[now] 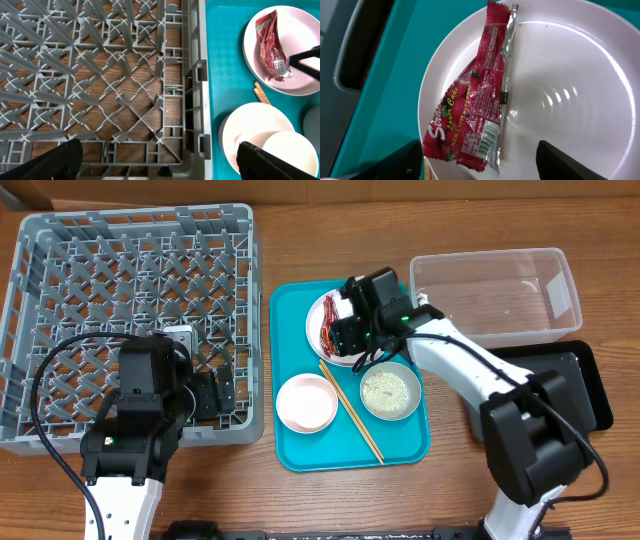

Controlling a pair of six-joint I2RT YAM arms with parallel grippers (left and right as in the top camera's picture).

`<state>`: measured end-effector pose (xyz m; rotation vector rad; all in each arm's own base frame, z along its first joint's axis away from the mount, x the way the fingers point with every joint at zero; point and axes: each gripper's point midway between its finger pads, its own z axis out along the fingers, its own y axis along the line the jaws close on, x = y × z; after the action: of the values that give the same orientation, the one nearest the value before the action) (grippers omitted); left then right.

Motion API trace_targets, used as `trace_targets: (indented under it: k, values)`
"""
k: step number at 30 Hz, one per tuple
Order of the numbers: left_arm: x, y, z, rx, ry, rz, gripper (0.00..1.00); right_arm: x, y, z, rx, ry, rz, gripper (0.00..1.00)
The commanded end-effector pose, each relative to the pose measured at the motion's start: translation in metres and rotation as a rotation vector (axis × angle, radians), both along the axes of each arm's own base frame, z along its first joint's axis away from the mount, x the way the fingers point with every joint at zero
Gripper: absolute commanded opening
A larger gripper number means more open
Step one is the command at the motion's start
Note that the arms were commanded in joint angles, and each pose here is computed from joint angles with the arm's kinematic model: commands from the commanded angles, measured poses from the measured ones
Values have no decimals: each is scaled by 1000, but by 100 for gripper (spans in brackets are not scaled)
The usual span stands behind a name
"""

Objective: Sort waste into correct bins and load items into the dishwasher
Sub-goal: 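Grasp the red snack wrapper on the white plate with the right gripper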

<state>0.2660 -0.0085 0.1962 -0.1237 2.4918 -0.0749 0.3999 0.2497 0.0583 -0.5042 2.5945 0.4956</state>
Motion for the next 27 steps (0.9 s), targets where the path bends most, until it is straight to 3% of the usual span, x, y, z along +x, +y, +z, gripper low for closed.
trace_targets:
  k: [1, 7, 10, 13, 16, 20, 27]
  values:
    - [3, -4, 10, -17, -21, -6, 100, 6, 6, -13, -42, -17, 6, 74]
    - [3, -4, 10, -17, -21, -5, 100, 2, 8, -41, -104, 6, 7, 63]
    - [3, -4, 10, -17, -21, -5, 100, 2, 5, -45, -123, 5, -3, 42]
    - [3, -4, 10, -16, -21, -5, 100, 4, 7, -44, -120, -6, -4, 28]
    - [3, -4, 10, -17, -21, -5, 100, 5, 6, -41, -116, -5, -14, 4]
    - [3, -4, 10, -17, -21, -5, 100, 21, -7, -7, -76, -42, -91, 4]
    - [3, -4, 10, -16, -21, -5, 100, 59, -49, 97, 9, -204, -210, 4]
